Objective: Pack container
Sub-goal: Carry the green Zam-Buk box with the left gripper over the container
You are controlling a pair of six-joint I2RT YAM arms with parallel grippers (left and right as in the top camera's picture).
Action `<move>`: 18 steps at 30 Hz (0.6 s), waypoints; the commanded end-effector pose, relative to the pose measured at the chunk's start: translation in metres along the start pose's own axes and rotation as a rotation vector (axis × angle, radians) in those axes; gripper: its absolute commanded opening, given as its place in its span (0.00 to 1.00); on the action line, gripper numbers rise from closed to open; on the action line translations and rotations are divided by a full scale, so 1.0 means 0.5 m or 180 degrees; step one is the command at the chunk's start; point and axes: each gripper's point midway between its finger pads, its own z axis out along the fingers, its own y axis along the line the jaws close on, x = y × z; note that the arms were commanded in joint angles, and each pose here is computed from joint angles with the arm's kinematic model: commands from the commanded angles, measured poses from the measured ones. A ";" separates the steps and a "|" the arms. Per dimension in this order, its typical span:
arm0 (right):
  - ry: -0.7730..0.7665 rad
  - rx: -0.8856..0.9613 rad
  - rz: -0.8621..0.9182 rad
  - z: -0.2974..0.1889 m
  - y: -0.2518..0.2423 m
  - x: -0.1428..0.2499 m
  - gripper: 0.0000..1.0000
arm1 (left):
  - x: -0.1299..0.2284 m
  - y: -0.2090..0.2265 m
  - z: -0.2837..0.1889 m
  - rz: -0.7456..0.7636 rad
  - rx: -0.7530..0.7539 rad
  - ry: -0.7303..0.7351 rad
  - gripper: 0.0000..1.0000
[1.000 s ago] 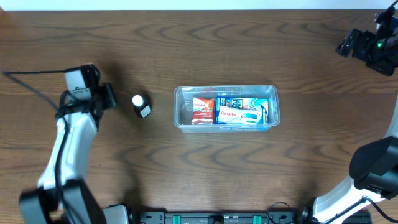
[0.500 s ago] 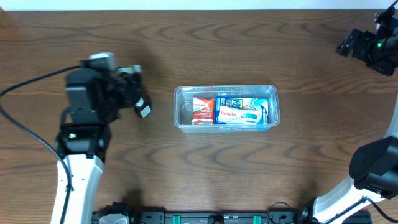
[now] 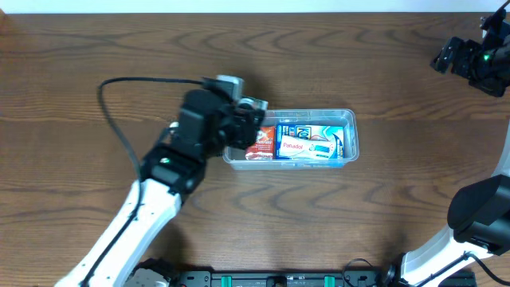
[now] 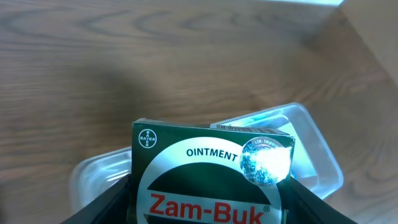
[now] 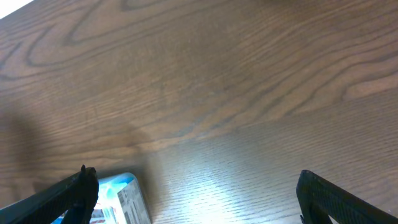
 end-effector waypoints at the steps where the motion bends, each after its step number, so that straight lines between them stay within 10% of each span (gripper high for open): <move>1: -0.0126 -0.0018 0.0006 -0.028 0.004 -0.011 0.98 | -0.008 -0.001 0.027 0.0037 -0.0243 -0.0085 0.49; 18: -0.0126 -0.0018 0.0006 -0.028 0.004 -0.011 0.99 | 0.109 0.037 0.148 0.0130 -0.0707 0.0395 0.49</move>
